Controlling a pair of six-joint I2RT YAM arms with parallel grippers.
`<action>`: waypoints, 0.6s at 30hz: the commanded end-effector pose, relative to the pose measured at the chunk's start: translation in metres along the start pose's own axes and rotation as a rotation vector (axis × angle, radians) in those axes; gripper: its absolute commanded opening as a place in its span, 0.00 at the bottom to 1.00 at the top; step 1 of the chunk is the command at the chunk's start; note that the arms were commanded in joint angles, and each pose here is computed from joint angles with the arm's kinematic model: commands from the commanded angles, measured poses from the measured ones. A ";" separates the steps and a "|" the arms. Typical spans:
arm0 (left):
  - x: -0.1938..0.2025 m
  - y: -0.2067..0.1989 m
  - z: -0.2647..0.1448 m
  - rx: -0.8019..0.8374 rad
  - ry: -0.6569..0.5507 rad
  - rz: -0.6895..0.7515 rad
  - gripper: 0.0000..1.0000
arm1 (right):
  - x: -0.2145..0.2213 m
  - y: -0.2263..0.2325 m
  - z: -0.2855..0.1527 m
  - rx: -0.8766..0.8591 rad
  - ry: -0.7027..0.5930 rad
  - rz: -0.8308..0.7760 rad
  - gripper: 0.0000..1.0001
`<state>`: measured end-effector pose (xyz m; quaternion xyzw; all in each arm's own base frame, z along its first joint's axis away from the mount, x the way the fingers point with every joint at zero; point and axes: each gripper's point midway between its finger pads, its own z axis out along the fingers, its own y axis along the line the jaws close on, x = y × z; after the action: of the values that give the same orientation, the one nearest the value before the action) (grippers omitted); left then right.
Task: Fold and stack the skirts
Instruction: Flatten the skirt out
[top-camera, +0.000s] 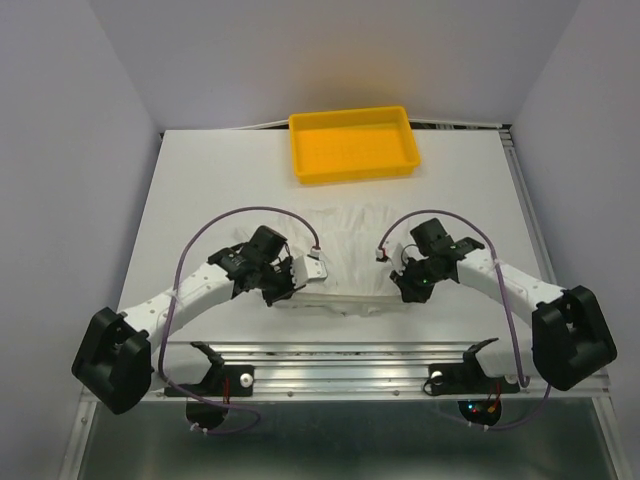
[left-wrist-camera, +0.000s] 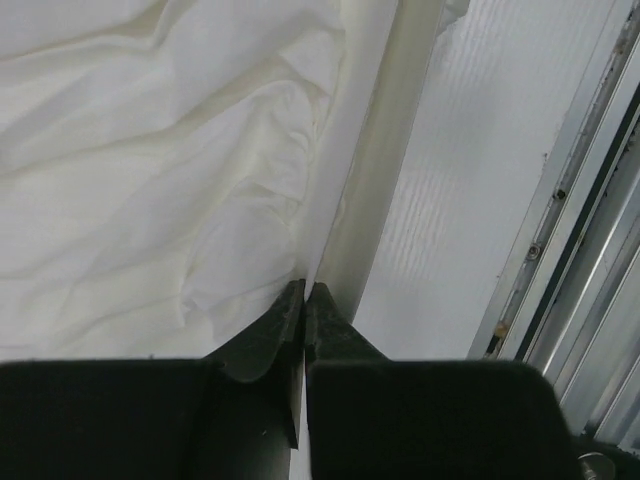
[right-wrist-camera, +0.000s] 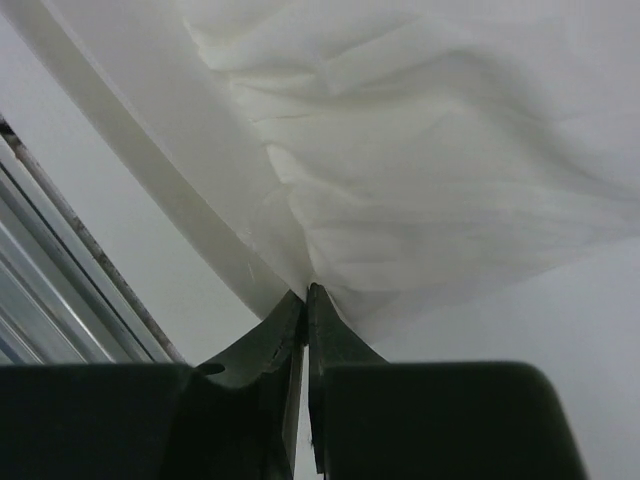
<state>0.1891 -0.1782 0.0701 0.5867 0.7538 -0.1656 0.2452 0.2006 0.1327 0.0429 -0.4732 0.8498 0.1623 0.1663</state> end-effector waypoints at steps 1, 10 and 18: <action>0.037 -0.019 -0.012 0.047 0.192 0.081 0.18 | 0.037 0.002 -0.012 0.068 0.162 -0.110 0.15; 0.002 -0.051 -0.044 0.103 0.069 0.250 0.72 | -0.021 0.037 -0.061 -0.046 -0.005 -0.251 1.00; -0.041 -0.036 -0.089 -0.074 -0.114 0.248 0.79 | -0.113 0.013 -0.108 0.090 -0.240 -0.292 1.00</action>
<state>0.1439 -0.1769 0.1490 0.6759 0.6544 -0.1488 0.3045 0.2108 0.1648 0.1650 -0.5624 0.7660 0.1574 0.2685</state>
